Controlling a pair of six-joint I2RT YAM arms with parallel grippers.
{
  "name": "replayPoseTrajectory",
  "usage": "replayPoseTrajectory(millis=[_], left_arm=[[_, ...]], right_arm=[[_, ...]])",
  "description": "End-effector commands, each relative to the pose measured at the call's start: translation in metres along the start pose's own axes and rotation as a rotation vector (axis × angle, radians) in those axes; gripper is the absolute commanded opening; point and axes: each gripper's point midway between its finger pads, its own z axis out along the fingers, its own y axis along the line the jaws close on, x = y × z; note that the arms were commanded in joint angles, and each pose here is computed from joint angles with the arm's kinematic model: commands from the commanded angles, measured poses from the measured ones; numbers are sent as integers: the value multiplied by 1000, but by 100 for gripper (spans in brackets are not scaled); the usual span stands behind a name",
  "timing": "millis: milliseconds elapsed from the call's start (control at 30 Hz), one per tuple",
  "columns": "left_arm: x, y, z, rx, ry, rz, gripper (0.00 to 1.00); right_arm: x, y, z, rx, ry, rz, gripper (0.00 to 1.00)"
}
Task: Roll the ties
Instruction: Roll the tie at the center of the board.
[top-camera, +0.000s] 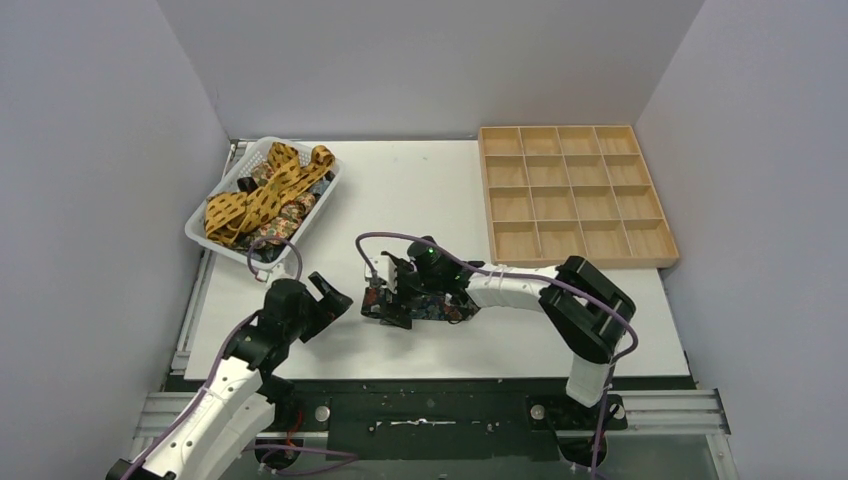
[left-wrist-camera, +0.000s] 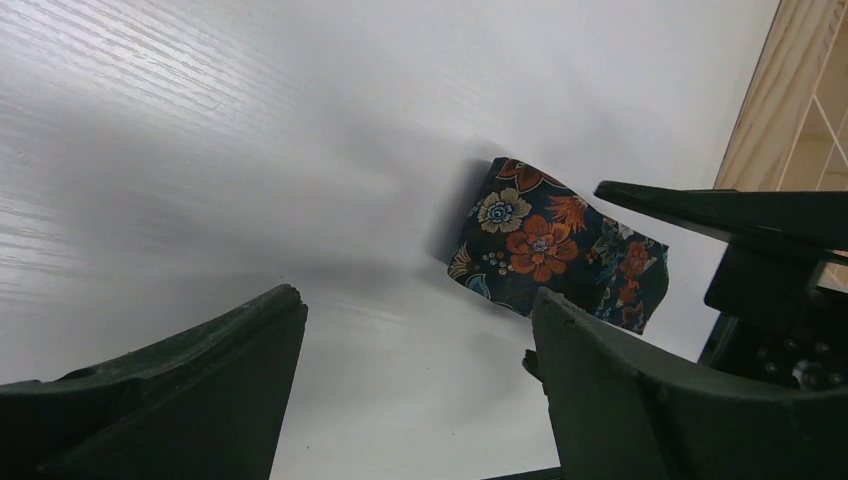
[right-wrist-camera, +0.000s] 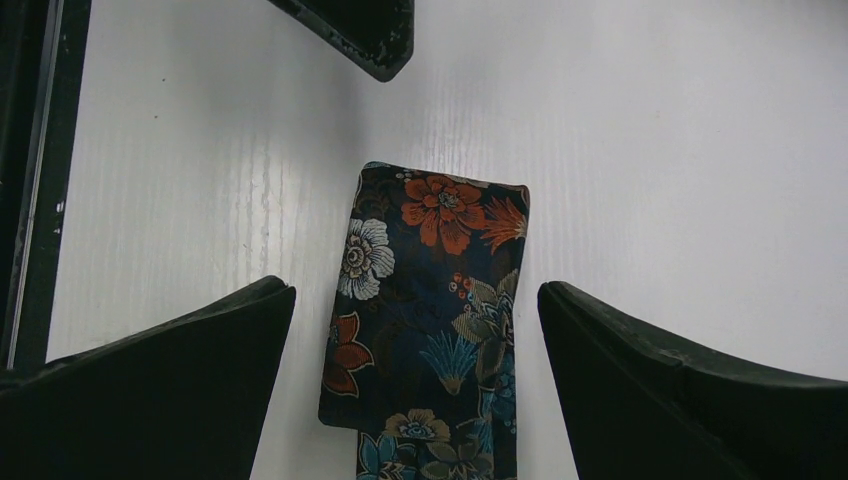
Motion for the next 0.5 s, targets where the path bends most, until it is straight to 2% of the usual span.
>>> replayPoseTrajectory(millis=[0, 167, 233, 467], left_arm=[[-3, -7, -5, 39, -7, -4, 81], [-2, -3, -6, 30, -7, -7, 81], [-1, -2, -6, 27, -3, -4, 81], [1, -1, -5, 19, 3, -4, 81]], right_arm=[[-10, 1, 13, -73, -36, -58, 100], [6, -9, 26, -60, 4, -82, 100], [15, -10, 29, -65, 16, -88, 96], [38, 3, 31, -119, 77, -68, 57]])
